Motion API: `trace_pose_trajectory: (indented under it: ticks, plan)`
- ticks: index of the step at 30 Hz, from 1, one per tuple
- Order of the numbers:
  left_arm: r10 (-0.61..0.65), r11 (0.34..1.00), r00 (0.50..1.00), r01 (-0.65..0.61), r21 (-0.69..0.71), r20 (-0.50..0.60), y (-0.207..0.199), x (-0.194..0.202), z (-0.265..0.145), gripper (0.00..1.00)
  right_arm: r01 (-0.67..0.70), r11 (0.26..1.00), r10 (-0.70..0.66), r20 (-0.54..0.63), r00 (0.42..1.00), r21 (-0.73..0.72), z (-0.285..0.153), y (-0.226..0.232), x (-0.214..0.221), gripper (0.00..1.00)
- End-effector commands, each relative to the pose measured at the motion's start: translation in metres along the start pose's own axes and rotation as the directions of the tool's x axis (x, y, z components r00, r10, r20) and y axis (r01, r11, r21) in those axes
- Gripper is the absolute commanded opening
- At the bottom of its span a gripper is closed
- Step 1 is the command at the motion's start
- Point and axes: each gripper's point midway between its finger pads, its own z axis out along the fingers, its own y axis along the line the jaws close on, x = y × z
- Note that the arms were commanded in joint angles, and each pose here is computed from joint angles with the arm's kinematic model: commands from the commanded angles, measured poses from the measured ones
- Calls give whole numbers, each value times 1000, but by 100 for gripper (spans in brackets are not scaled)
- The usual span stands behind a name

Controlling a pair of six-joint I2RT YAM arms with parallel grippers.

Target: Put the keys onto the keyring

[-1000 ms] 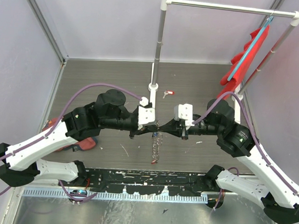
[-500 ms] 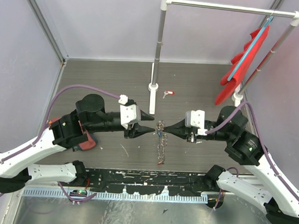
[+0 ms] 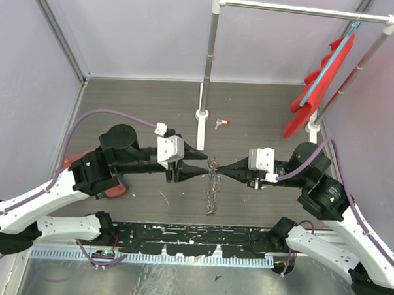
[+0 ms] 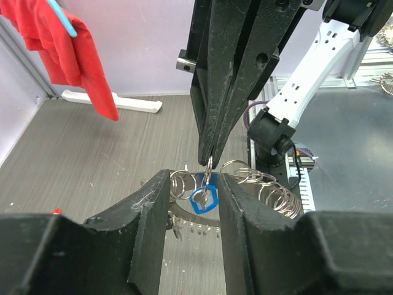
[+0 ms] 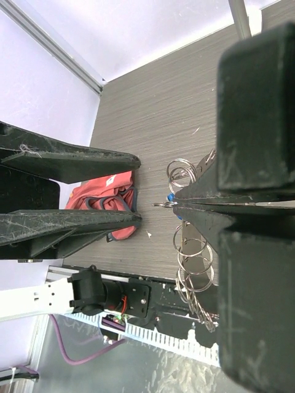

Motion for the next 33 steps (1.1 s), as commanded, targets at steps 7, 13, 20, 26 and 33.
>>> trace_pose_trajectory:
  ticks: [7, 13, 20, 26, 33]
  plan:
    - [-10, 998, 1000, 9, 59, 13, -9, -1, 8, 44, 104, 992, -110, 98, 989, 65, -5, -13, -34, 1]
    - [-10, 998, 1000, 10, 56, -5, -8, 5, 10, 39, 105, 992, -112, 99, 989, 72, -7, -13, -35, 1]
    - [-4, 999, 1000, 5, 46, -23, -5, 8, 10, 34, 115, 990, -123, 98, 988, 83, -8, -14, -36, 1]
    - [-1, 999, 1000, 2, 39, -24, -4, 8, 9, 30, 122, 988, -130, 95, 987, 90, -9, -15, -37, 1]
    - [-6, 999, 1000, 7, 54, -25, -6, 8, 11, 21, 121, 989, -129, 97, 987, 88, -9, -15, -37, 1]
